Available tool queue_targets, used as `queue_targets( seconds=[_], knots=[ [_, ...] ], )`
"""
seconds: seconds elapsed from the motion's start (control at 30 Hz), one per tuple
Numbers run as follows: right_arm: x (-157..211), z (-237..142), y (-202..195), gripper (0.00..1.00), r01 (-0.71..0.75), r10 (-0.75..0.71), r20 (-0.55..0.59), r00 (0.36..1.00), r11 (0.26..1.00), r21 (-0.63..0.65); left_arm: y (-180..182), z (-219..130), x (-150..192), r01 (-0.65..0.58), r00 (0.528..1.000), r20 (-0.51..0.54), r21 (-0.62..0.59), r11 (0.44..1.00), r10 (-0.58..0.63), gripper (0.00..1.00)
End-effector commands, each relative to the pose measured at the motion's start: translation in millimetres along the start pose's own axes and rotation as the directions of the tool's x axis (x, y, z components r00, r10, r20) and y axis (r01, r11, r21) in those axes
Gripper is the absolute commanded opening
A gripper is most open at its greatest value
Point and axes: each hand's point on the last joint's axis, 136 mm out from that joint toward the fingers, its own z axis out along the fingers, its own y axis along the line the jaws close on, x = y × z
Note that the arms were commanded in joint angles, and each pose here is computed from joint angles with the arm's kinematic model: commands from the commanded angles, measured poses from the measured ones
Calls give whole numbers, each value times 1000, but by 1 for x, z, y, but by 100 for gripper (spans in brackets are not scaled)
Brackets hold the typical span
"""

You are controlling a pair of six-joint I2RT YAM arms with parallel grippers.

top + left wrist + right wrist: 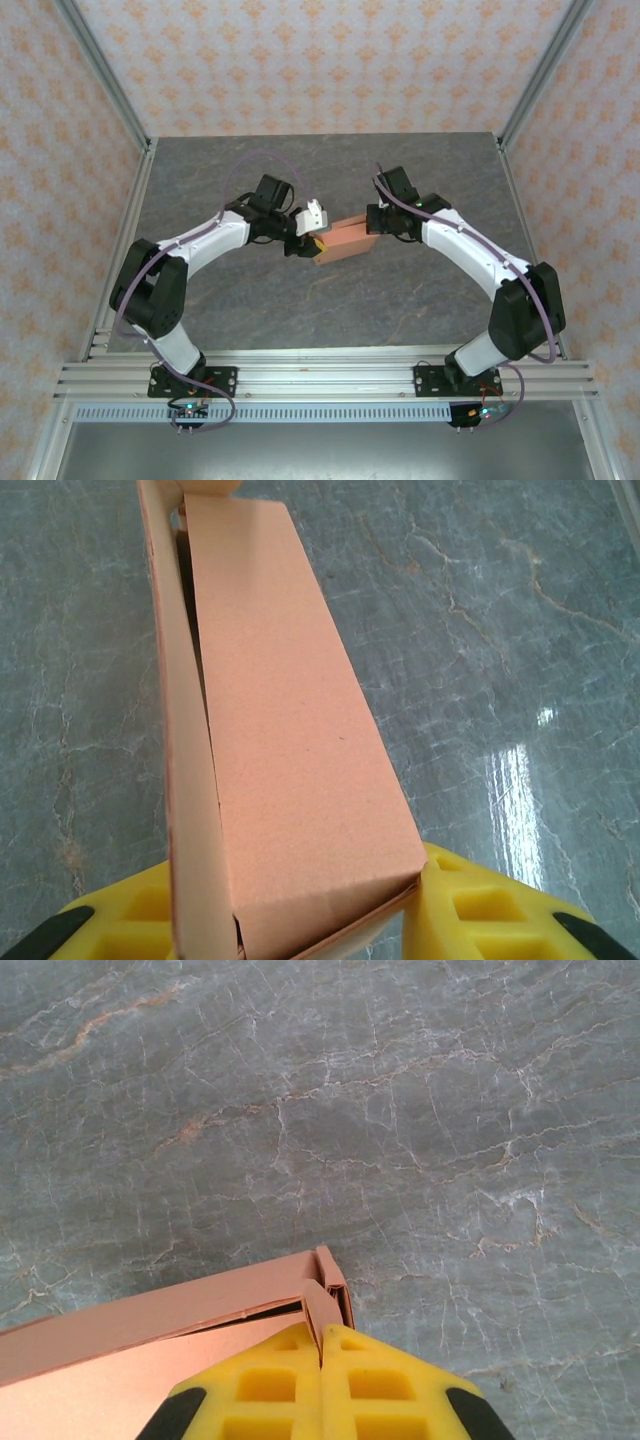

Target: Fold the paper box

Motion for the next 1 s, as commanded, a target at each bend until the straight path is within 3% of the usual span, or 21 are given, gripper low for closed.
queue_targets(
  seconds=[0.0,0.2,0.6,0.97],
  knots=[
    [-11,-19,4,0,2,-2,-1,1000,1000,9,7,2,41,55,980,-190,-44,998,-63,30],
    [-14,-32,2,0,17,-16,-14,1000,1000,24,12,2,47,54,966,-249,-46,997,-64,30],
    [7,-19,-9,0,-12,15,-68,998,999,41,16,3,52,61,951,-301,-34,998,-69,26],
    [20,-1,-25,0,-157,155,-51,987,987,-40,19,6,61,93,934,-343,-39,995,-101,26]
  ],
)
